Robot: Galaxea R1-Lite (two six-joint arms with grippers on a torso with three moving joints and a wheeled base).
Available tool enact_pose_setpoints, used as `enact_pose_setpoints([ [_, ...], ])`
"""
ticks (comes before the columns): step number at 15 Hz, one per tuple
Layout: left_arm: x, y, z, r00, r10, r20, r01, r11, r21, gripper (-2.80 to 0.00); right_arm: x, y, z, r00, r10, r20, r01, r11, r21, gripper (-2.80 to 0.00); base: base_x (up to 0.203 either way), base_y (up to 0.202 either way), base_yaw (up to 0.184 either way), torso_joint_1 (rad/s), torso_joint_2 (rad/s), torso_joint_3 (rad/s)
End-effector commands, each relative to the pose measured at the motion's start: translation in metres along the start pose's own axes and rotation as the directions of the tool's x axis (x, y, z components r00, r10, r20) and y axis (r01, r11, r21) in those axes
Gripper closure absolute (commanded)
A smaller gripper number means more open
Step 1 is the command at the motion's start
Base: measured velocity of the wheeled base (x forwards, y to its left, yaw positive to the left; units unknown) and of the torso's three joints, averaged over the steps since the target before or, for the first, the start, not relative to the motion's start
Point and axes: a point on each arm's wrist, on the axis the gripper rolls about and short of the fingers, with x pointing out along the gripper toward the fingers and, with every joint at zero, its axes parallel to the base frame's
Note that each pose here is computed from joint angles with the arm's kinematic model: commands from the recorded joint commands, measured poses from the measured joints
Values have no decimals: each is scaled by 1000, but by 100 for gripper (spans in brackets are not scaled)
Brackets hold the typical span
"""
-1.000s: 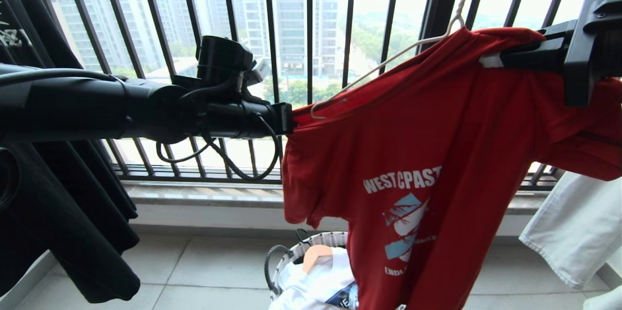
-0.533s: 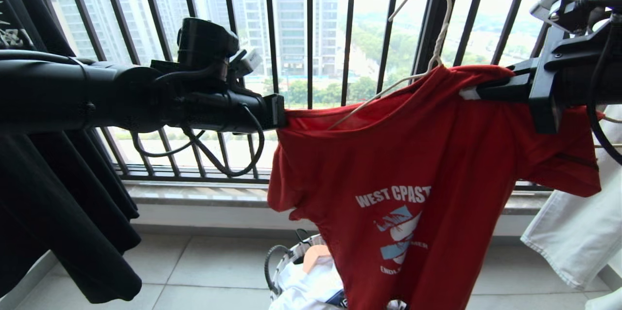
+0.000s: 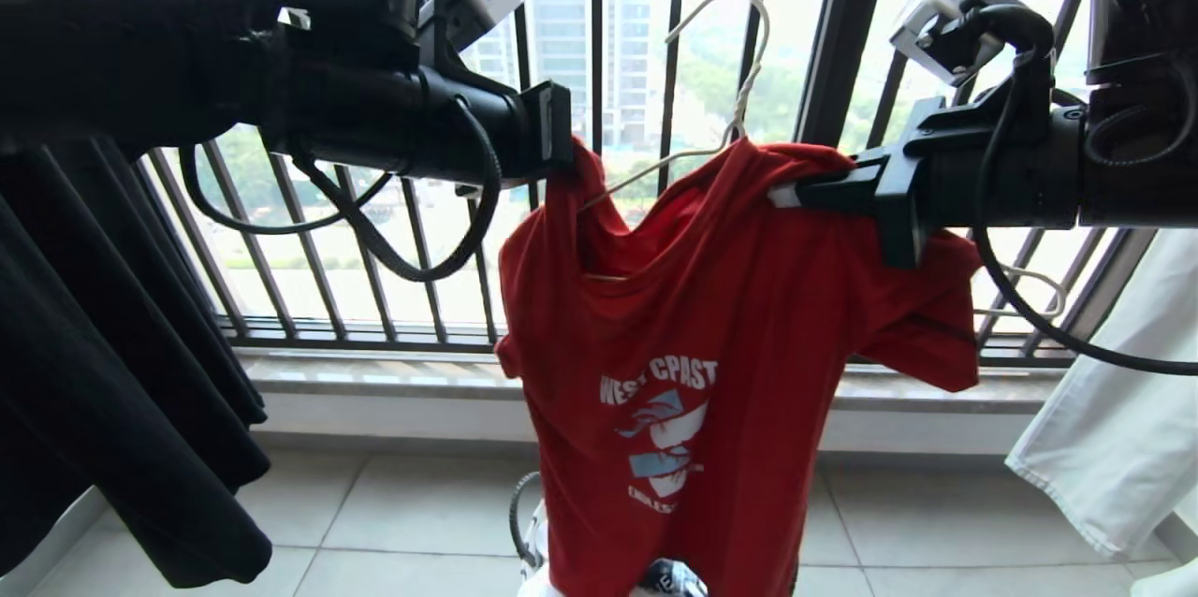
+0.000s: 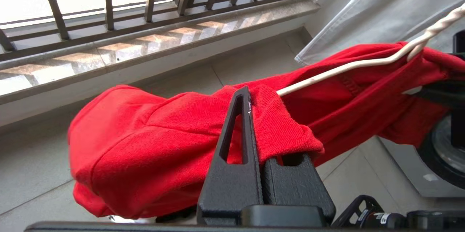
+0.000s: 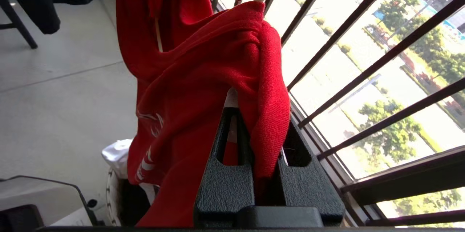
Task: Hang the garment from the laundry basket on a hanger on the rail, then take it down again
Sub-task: Hang the clothes on the clothes rack
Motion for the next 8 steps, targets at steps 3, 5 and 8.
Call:
enact_pose_setpoints([
  [3, -19, -46, 1, 995, -100, -29, 102, 992, 73, 0, 10, 3, -9, 998, 29, 64, -32, 998, 52, 0, 0, 0, 0, 0, 0, 0],
  [5, -30, -59, 2, 991, -131, -12, 132, 987, 94, 0, 6, 4, -5, 995, 41, 89, -48, 996, 81, 0, 0, 0, 0, 0, 0, 0],
  [8, -39, -68, 2, 989, -146, 3, 144, 980, 138, 0, 2, 7, -1, 991, 67, 113, -78, 992, 95, 0, 0, 0, 0, 0, 0, 0],
])
